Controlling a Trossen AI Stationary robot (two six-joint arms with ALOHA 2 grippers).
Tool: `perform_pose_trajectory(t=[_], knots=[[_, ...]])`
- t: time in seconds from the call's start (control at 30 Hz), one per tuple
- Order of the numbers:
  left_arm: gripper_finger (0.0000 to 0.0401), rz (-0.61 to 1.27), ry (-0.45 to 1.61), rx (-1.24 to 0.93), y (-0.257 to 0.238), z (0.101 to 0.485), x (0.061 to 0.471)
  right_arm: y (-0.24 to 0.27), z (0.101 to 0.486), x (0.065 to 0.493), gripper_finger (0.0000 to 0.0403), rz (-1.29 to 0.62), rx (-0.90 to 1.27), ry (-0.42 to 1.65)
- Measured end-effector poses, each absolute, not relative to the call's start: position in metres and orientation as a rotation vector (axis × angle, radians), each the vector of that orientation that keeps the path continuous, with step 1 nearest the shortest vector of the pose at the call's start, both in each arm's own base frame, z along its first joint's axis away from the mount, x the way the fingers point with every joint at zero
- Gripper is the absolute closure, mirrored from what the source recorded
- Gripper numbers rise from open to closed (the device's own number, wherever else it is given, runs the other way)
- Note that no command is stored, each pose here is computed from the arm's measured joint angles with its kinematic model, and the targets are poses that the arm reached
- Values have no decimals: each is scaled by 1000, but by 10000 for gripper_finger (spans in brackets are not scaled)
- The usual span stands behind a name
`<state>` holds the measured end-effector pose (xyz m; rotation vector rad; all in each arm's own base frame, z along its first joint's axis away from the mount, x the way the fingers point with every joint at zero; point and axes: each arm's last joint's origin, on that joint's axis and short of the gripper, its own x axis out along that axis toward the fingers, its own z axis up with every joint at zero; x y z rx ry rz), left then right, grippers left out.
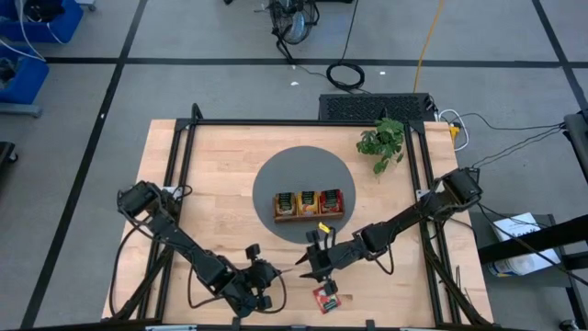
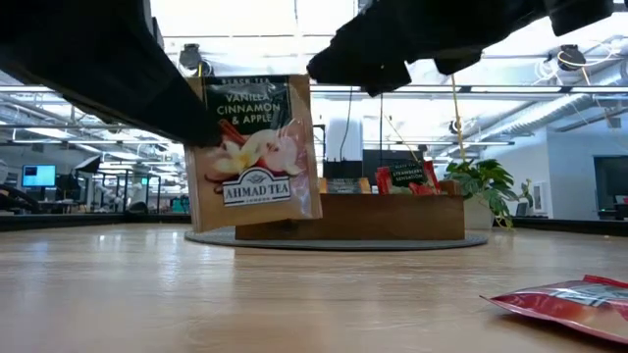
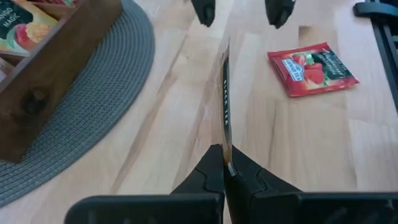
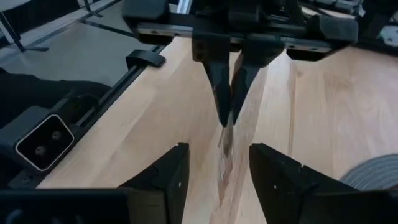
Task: Pick & Place Tea
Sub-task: Put the cinnamon tea sachet into the left compartment of the wooden organizer
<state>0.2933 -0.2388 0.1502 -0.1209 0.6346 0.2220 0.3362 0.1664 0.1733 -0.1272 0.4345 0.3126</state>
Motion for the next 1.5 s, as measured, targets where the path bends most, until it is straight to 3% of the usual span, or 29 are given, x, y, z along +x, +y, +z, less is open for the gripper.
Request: perform_pose_trajectory(t=[0.63,0.77,1.0,1.17,1.5], knots=[[398,221,654,-140,-229,150,302,151,163,348,271,353,-18,463],[395,220,655,-140,-229,150,302,150,163,348,299,382,-5,468],[394,220,655,-139,-229,150,302,149,162,348,388,385,-21,475],[398,218,656,-133,-229,150,302,148,162,349,399,381,-39,471],[307,174,652,-53,-237,150,297,143,162,351,402,368,-51,467]])
